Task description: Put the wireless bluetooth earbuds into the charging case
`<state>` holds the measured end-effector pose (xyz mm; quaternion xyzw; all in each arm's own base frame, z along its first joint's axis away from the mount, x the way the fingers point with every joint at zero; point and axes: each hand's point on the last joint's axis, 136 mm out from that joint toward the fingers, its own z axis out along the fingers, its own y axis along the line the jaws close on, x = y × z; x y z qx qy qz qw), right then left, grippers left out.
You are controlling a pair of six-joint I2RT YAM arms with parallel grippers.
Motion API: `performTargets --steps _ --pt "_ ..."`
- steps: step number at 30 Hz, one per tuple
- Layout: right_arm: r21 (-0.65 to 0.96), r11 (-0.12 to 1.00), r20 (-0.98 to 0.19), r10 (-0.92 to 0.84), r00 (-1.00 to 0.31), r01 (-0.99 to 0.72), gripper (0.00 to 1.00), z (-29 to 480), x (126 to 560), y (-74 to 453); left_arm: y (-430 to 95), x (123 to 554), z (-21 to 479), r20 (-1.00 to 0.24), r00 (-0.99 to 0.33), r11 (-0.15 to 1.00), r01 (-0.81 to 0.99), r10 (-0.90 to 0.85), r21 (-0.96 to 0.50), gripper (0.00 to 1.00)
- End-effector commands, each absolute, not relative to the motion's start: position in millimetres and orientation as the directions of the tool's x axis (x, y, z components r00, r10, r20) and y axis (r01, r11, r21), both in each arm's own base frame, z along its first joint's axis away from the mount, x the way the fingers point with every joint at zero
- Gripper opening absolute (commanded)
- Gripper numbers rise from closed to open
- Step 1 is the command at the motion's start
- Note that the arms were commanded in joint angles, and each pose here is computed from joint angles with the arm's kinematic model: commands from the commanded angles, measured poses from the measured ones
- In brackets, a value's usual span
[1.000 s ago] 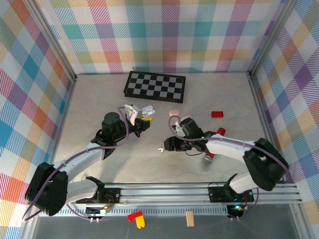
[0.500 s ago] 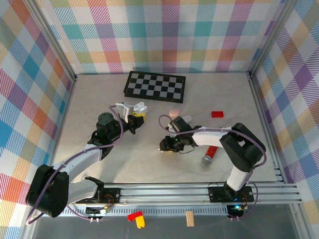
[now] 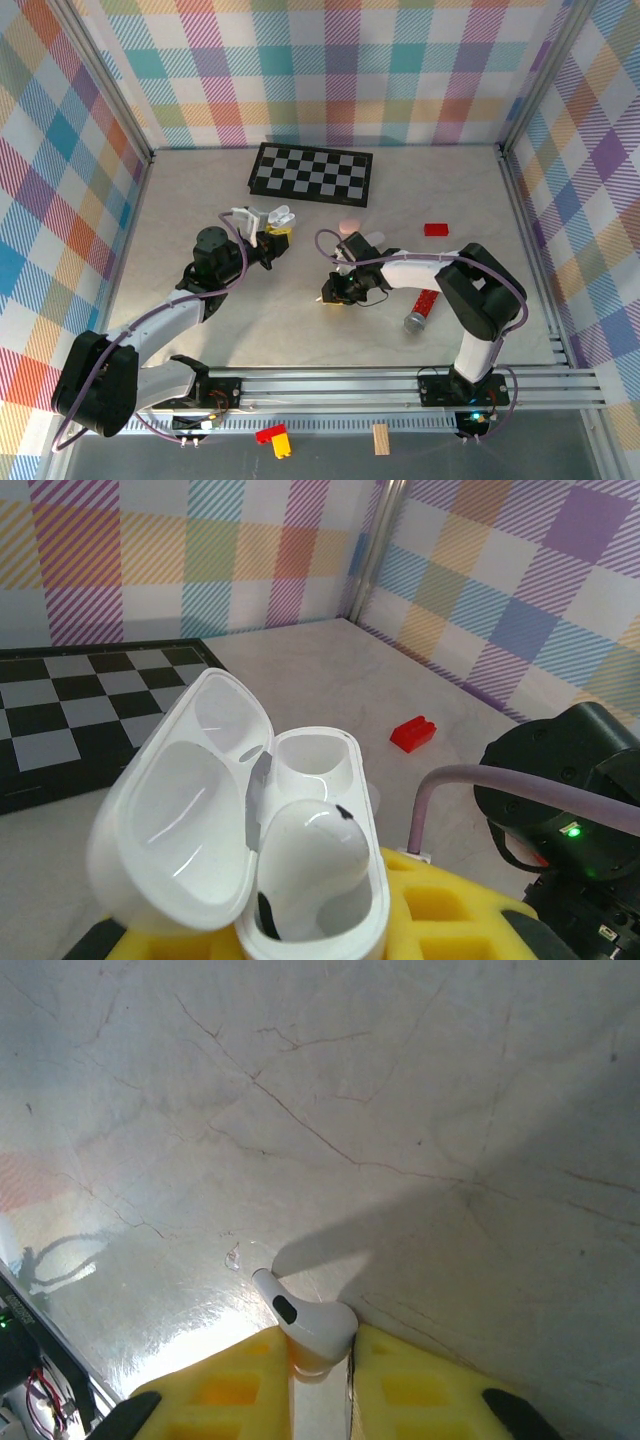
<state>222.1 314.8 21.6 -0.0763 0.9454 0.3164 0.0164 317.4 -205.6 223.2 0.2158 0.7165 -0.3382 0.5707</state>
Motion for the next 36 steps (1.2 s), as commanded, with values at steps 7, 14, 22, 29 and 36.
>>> performTargets --steps 7,14,22,29,36 --pt "0.286 0.935 -0.232 -0.144 -0.962 -0.209 0.14 29.3 238.6 253.8 -204.7 315.5 235.2 -0.972 -0.215 0.667 0.711 -0.093 -0.221 0.0" --pt "-0.045 0.959 -0.243 -0.283 -0.928 -0.281 0.14 35.3 245.7 198.2 -202.2 315.8 237.4 -0.975 -0.203 0.675 0.708 -0.09 -0.209 0.0" --pt "-0.112 0.934 -0.127 -0.353 -0.927 -0.34 0.15 36.7 243.2 194.9 -200.4 317.3 234.0 -0.974 -0.206 0.679 0.703 -0.092 -0.213 0.0" --pt "-0.081 0.918 -0.025 -0.391 -0.92 -0.387 0.17 25.5 239.3 208.1 -197.8 317.3 237.0 -0.975 -0.202 0.684 0.698 -0.096 -0.212 0.0" --pt "0.0 0.927 -0.037 -0.374 -0.927 -0.375 0.27 27.0 242.0 227.2 -191.3 319.1 235.2 -0.973 -0.207 0.701 0.68 -0.097 -0.215 0.0"
